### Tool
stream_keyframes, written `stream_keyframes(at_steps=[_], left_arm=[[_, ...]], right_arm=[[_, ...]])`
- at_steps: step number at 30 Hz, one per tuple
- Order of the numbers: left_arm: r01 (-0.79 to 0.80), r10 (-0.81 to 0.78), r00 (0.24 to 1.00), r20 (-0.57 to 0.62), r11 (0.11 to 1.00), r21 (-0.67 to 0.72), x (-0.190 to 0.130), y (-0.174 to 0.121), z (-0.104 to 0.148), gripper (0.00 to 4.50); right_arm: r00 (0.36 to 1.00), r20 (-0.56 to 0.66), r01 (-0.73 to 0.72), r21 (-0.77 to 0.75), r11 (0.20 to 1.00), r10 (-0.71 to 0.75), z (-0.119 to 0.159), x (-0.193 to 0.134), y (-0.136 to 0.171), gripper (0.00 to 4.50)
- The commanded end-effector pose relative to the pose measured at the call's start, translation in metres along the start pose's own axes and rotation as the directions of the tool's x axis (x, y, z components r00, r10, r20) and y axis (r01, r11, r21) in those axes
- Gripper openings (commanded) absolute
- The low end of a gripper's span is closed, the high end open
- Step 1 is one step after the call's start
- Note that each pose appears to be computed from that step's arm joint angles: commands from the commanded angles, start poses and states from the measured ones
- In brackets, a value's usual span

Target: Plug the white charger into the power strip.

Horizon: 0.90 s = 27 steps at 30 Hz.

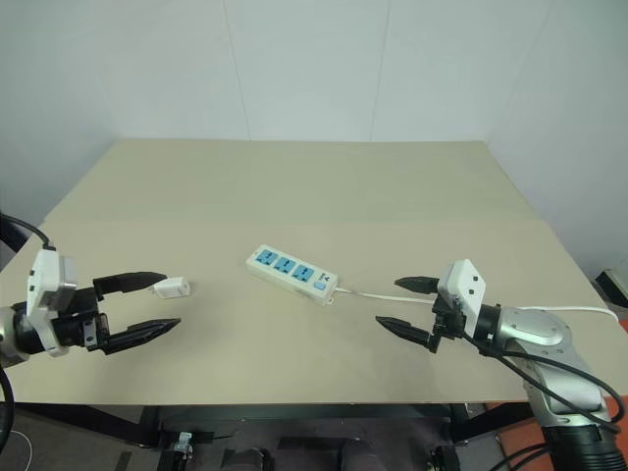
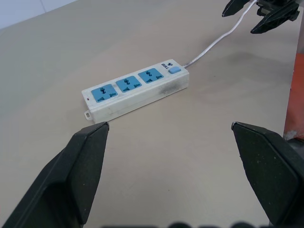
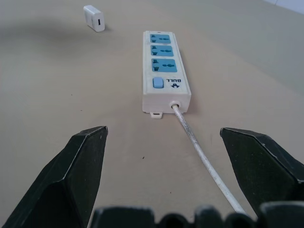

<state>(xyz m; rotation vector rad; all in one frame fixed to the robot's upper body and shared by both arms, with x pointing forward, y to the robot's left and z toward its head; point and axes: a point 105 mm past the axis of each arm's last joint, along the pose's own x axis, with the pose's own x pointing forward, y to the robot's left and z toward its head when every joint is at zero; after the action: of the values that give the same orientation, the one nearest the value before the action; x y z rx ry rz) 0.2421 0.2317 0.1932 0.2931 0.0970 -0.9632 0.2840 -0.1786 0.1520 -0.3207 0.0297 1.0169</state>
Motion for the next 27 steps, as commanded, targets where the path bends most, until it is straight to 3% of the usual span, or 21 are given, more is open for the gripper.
stream_keyframes(at_steps=[1,14,23,27], left_arm=[[0.004,-0.004,1.0,0.016,1.0,0.029,-0.001,-0.001,0.01,4.5],[0.02,-0.021,0.999,0.038,0.999,0.029,0.004,-0.001,0.015,4.5],[0.07,-0.072,0.996,0.057,0.996,0.047,0.018,0.003,0.021,4.5],[0.073,-0.076,0.996,0.057,0.996,0.05,0.017,0.004,0.022,4.5]], right_arm=[[0.999,0.032,-0.006,-0.04,0.999,0.008,0.013,0.0,0.002,4.48],[0.998,0.061,0.036,-0.014,0.999,-0.035,0.013,0.015,0.0,4.48],[0.986,0.16,0.042,0.017,0.999,-0.044,0.0,0.112,-0.004,4.48],[0.986,0.164,0.02,0.035,0.999,-0.025,-0.007,0.137,-0.005,4.48]])
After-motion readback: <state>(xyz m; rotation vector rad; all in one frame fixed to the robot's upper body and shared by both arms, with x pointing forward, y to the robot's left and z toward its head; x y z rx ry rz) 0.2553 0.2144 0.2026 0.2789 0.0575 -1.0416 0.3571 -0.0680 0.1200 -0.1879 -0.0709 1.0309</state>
